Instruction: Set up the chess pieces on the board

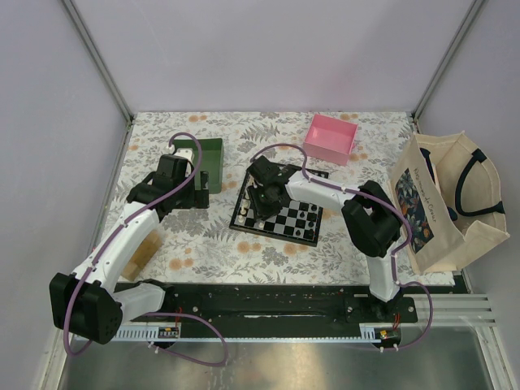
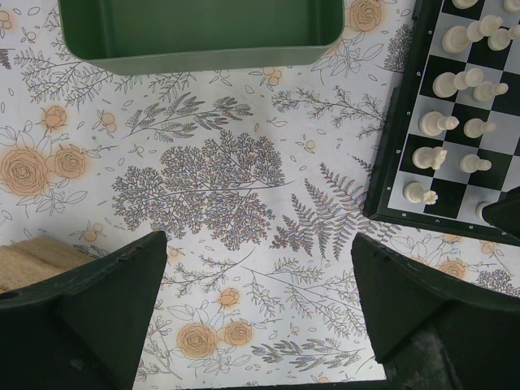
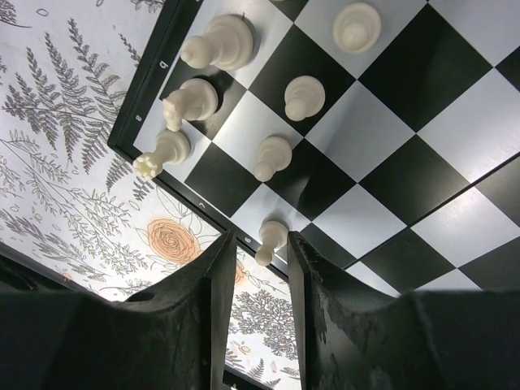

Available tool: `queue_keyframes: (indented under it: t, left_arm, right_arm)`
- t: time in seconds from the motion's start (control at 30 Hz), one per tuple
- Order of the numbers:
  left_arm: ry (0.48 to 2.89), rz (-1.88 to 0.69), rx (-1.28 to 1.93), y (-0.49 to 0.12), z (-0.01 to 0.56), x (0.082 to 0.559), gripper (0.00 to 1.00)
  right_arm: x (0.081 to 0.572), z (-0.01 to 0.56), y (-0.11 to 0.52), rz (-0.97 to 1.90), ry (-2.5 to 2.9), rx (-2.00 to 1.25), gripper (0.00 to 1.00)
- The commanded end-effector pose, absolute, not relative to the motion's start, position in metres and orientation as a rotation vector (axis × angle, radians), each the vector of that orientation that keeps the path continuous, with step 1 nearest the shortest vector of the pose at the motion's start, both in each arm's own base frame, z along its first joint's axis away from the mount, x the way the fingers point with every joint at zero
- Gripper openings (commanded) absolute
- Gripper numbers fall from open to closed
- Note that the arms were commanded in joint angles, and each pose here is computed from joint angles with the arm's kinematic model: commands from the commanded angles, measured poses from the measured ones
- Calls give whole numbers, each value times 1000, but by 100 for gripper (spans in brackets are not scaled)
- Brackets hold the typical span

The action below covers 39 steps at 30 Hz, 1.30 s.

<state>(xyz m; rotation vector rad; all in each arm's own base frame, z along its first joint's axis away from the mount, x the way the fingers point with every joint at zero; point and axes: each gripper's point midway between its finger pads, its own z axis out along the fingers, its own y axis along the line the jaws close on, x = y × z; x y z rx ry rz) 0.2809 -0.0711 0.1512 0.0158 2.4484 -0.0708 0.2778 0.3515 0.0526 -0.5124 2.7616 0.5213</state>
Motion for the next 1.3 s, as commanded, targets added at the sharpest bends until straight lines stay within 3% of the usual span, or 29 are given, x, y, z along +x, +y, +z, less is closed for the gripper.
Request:
queue_keyframes:
  t: [0.0, 0.5, 1.0, 1.27]
  left_arm:
    - [2406, -99, 26, -75, 163, 288, 99]
    - [2404, -95, 26, -74, 163, 288, 99]
    - [2401, -99, 25, -75, 164, 289, 99]
    - [2401, -95, 21, -73, 164, 288, 99]
  right_arm:
    - [273, 66, 353, 535, 2739, -517, 40]
    - [266, 61, 353, 509, 2767, -564, 37]
    - [276, 67, 365, 522, 2736, -588, 17]
    - [278, 67, 380, 549, 2728, -611, 17]
